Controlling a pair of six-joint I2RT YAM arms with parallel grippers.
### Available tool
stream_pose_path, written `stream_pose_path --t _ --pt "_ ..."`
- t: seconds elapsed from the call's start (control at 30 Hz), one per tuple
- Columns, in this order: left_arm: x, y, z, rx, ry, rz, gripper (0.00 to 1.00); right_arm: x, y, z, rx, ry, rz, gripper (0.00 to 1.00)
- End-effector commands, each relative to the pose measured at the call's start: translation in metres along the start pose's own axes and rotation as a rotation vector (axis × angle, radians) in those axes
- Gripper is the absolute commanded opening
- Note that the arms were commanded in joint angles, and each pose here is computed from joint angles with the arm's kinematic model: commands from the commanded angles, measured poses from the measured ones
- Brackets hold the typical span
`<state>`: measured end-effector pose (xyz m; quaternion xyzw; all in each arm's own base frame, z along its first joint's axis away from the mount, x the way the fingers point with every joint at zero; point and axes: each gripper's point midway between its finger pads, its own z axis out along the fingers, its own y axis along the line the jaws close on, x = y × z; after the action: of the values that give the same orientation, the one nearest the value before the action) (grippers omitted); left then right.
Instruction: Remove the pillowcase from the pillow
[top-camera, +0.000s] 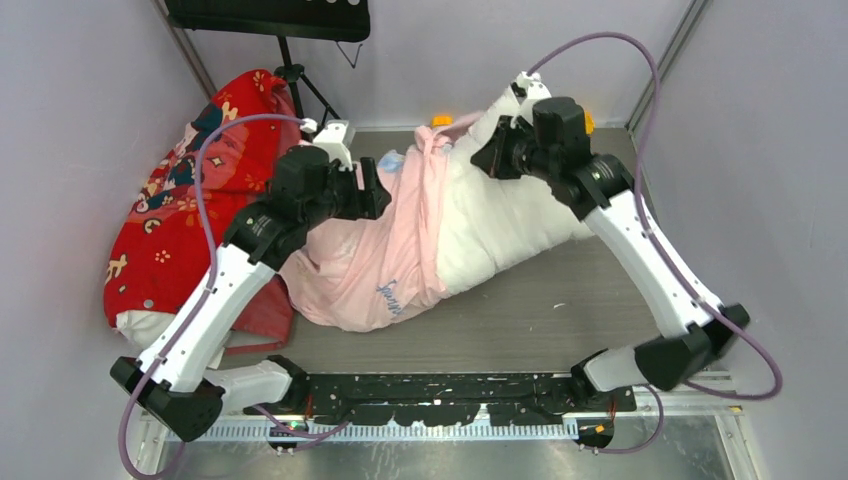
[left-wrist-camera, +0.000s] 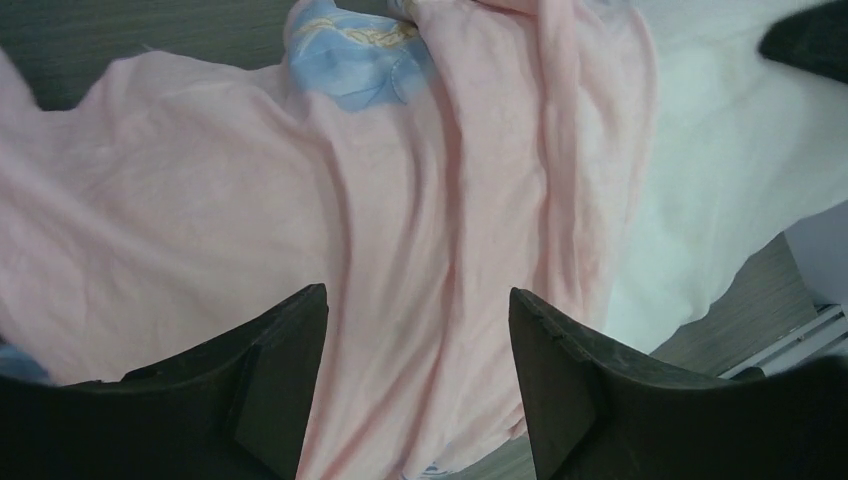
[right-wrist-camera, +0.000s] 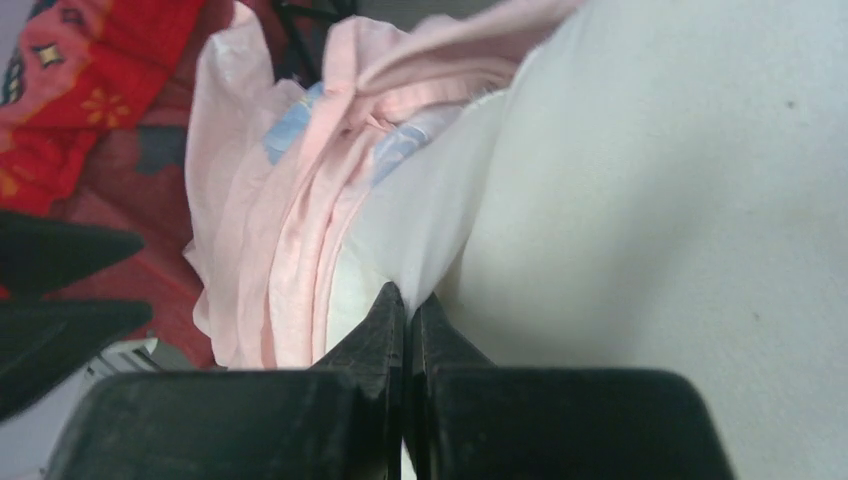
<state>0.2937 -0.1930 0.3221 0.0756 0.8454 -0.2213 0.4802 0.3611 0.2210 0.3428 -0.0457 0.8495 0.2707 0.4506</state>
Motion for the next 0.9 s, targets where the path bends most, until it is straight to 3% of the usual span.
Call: stream_pose_path --t 0.0,0.13,0.27,0.63,0.87 --pt "-0.002 0.002 -0.02 0.001 -0.022 0.007 0.69 -0.028 0.027 -0.055 -0.141 -0.283 -0.127 0.0" --pt "0.013 -0.004 -0.024 0.06 -0.022 -0.032 0.69 0.047 -0.005 -0.04 -0.118 -0.149 -0.123 0.0" --pt "0.034 -0.019 -0.027 0.12 0.024 -0.106 0.69 0.081 -0.017 -0.038 -0.113 -0.1 -0.102 0.0" --pt "0.044 -0.072 -0.047 0.187 0.012 -0.016 0.7 0.1 -0.021 -0.042 -0.128 -0.075 -0.085 0.0" --pt "0.056 -0.074 -0.018 0.114 0.152 0.167 0.72 0.1 -0.015 -0.051 -0.159 -0.086 -0.082 0.0"
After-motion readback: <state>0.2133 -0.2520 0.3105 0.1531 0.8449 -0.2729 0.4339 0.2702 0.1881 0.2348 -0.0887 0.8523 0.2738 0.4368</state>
